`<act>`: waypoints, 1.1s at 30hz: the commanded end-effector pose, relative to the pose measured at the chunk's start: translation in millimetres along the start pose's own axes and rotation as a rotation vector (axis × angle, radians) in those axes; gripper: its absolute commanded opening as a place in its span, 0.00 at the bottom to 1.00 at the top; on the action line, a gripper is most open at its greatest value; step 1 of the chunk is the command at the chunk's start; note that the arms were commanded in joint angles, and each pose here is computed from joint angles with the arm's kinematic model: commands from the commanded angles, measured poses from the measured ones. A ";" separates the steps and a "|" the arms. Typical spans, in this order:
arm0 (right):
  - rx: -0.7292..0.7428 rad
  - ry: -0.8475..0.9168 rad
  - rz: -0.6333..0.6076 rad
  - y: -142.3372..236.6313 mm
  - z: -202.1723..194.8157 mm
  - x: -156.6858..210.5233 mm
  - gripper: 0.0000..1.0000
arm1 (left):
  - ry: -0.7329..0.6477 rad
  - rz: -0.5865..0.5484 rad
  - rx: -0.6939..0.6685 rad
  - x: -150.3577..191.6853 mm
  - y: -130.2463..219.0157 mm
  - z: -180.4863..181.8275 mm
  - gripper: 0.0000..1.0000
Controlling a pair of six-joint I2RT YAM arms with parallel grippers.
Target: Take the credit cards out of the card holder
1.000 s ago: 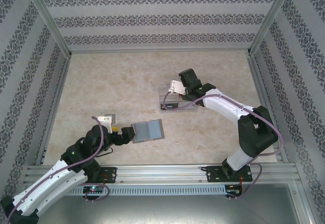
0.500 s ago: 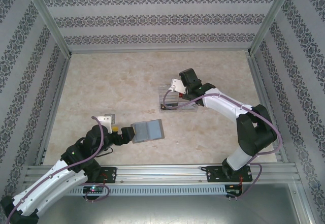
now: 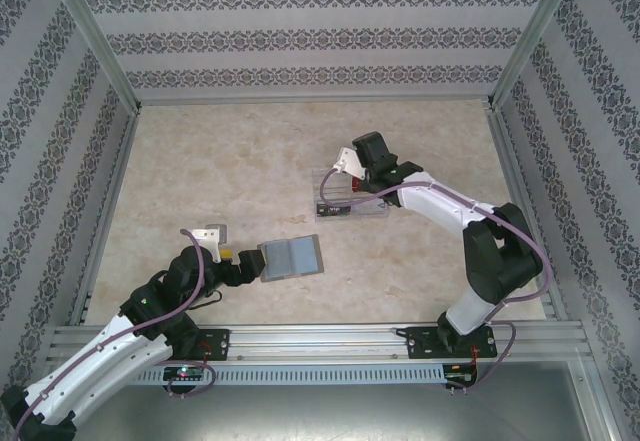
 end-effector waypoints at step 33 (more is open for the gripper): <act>-0.761 -1.096 -0.089 92.9 207.1 -24.8 0.23 | 0.214 0.168 0.043 5.8 -46.8 -32.0 0.70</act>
Point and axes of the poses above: each hand's point on the last joint's axis, 136 mm out from that joint toward the fingers, its own y axis back along the fingers, its own z axis along the line the jaws close on, x = y × z, the point moved 2 cm from there along y, back along the fingers, and after that the axes turned 5 degrees about -y, right-handed, at the moved point
